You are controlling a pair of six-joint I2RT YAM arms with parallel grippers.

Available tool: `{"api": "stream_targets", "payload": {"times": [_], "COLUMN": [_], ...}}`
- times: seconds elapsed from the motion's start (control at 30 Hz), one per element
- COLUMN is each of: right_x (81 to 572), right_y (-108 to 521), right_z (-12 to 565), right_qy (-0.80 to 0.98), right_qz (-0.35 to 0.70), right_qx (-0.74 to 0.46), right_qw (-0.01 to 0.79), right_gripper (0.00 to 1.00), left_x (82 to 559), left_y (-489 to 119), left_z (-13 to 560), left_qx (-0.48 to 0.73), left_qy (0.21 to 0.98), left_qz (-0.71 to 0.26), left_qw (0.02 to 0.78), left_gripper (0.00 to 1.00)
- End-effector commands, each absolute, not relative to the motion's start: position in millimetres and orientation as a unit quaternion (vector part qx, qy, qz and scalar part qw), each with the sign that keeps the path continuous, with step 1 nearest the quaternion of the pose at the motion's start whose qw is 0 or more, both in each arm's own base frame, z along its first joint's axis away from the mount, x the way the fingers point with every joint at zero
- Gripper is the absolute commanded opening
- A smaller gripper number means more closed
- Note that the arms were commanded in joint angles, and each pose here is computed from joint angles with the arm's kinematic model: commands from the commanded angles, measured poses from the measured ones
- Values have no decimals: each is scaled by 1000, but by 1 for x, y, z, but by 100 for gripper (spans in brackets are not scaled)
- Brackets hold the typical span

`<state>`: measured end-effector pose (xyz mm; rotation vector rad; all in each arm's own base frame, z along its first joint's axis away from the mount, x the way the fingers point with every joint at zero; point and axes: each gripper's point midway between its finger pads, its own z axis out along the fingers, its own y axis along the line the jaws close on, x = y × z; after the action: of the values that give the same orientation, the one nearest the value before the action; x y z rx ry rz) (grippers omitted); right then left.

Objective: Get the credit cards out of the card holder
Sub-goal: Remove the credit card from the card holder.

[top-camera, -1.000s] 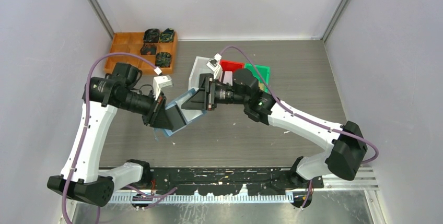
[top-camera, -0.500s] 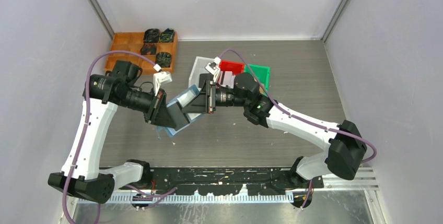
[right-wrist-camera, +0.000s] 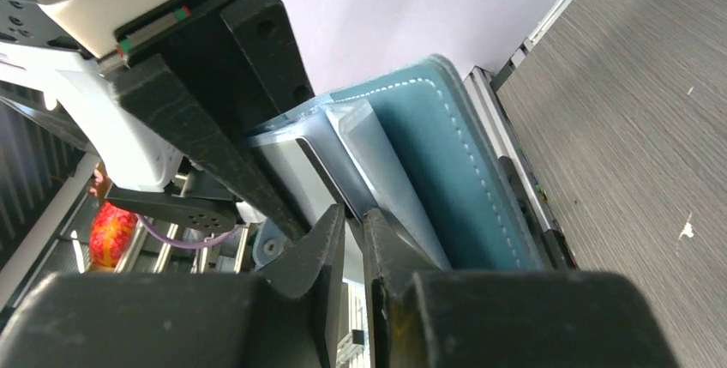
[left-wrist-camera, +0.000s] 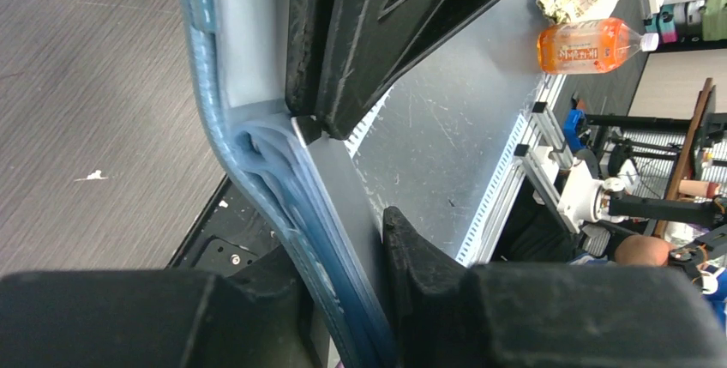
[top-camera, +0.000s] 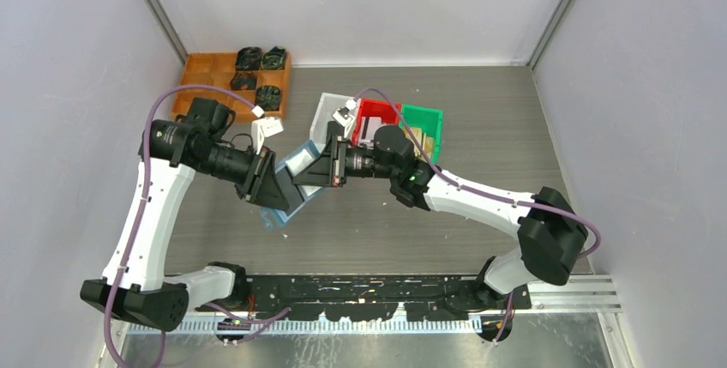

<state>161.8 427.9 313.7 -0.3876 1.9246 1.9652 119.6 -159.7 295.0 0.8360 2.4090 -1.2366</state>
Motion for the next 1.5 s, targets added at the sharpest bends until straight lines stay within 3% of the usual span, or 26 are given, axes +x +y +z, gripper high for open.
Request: {"api": "stream_targets", "payload": {"times": [0.0, 0.17, 0.27, 0.33, 0.6, 0.67, 0.7, 0.77, 0.93, 1.47], "right_x": [139, 139, 142, 144, 147, 145, 144, 141, 136, 125], "right_y": [432, 426, 420, 416, 405, 404, 402, 401, 402, 410], "right_z": [333, 334, 336, 337, 338, 340, 342, 343, 344, 353], "right_qy": [638, 620, 608, 602, 592, 587, 583, 578, 574, 564], "right_qz": [733, 750, 761, 767, 776, 779, 781, 784, 786, 779], "right_qx": [-157, -148, -138, -131, -115, -117, -120, -126, -143, -194], "right_qw": [177, 177, 178, 178, 185, 187, 188, 187, 180, 194], "right_gripper": [18, 13, 11, 10, 7, 10, 19, 28, 29, 15], "left_x": [123, 118, 112, 106, 101, 102, 103, 104, 105, 132], "left_y": [-171, -172, -173, -175, -176, -176, -177, -177, -178, -184], "left_z": [311, 317, 323, 329, 341, 340, 340, 340, 344, 330], "left_qx": [296, 310, 325, 338, 353, 349, 346, 343, 339, 264], "left_qy": [815, 804, 789, 776, 757, 760, 762, 765, 763, 800], "left_qz": [-469, -478, -489, -497, -504, -504, -503, -504, -506, -512], "left_qw": [167, 174, 182, 191, 219, 216, 215, 211, 215, 168], "left_gripper": [28, 29, 14, 10, 9, 4, 1, 0, 0, 1]}}
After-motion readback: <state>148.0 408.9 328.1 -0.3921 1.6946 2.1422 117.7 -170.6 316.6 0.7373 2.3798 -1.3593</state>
